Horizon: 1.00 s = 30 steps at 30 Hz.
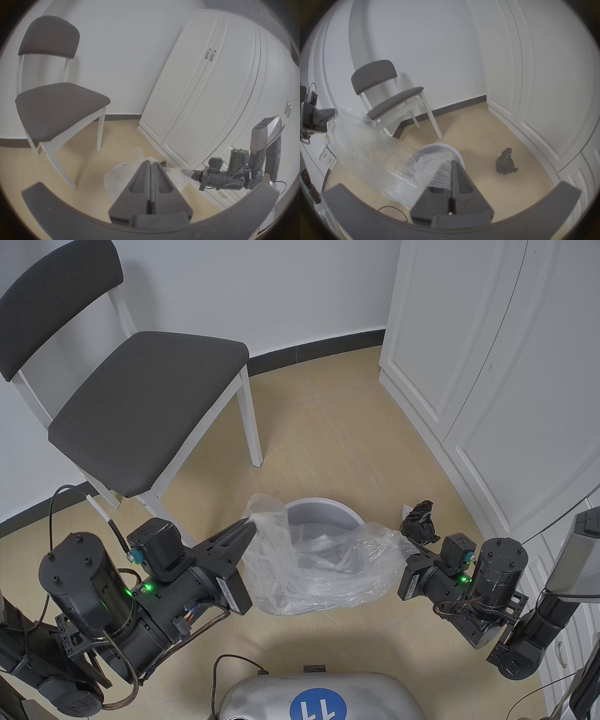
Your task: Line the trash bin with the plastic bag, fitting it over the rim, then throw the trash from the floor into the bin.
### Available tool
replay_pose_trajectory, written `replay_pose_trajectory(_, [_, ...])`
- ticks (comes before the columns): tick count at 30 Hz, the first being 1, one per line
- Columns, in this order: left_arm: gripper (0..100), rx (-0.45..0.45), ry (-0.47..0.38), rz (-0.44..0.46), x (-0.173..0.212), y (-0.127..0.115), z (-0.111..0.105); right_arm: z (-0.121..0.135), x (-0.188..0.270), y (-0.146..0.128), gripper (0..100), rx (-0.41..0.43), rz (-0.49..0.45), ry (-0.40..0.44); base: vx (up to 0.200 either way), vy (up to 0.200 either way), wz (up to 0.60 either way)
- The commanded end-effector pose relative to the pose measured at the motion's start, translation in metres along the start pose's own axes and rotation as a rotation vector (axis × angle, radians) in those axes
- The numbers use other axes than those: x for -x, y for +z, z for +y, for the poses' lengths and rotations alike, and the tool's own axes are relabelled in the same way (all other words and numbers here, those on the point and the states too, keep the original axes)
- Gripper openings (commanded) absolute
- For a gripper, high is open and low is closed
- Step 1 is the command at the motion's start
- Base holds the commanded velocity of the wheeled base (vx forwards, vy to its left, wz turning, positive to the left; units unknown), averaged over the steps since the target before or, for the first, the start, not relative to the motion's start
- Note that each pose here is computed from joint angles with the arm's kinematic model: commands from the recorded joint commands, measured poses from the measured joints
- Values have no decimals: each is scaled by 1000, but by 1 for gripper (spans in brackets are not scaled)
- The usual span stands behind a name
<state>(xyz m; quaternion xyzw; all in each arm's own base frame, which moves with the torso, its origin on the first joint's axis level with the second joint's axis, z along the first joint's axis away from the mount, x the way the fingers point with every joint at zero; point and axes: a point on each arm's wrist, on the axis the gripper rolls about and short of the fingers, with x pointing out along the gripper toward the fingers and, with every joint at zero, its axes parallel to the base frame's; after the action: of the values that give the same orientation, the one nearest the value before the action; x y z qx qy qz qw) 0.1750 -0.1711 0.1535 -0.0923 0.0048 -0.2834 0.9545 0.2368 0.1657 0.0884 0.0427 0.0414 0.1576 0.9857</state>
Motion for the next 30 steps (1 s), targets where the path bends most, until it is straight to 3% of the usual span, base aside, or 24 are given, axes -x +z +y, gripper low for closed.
replay_pose_trajectory(1, [0,12,21,16,-8,-5,4,-2,-5,-11,0,10,26,-11,0,0,0])
replay_pose_trajectory(7, [0,70,39,-7,-21,-3,7,-11,-9,-10,0,6,20,-43,0,0,0])
replay_pose_trajectory(14, [0,172,34,-107,-42,-8,9,-18,-9,0,0,-1,-13,-50,0,0,0])
replay_pose_trajectory(25, [0,219,57,-31,-62,-39,8,-15,-6,-2,0,8,-1,-39,0,0,0])
replay_pose_trajectory(30, [0,239,114,11,-81,-66,10,-15,-14,-23,0,24,66,-47,0,0,0])
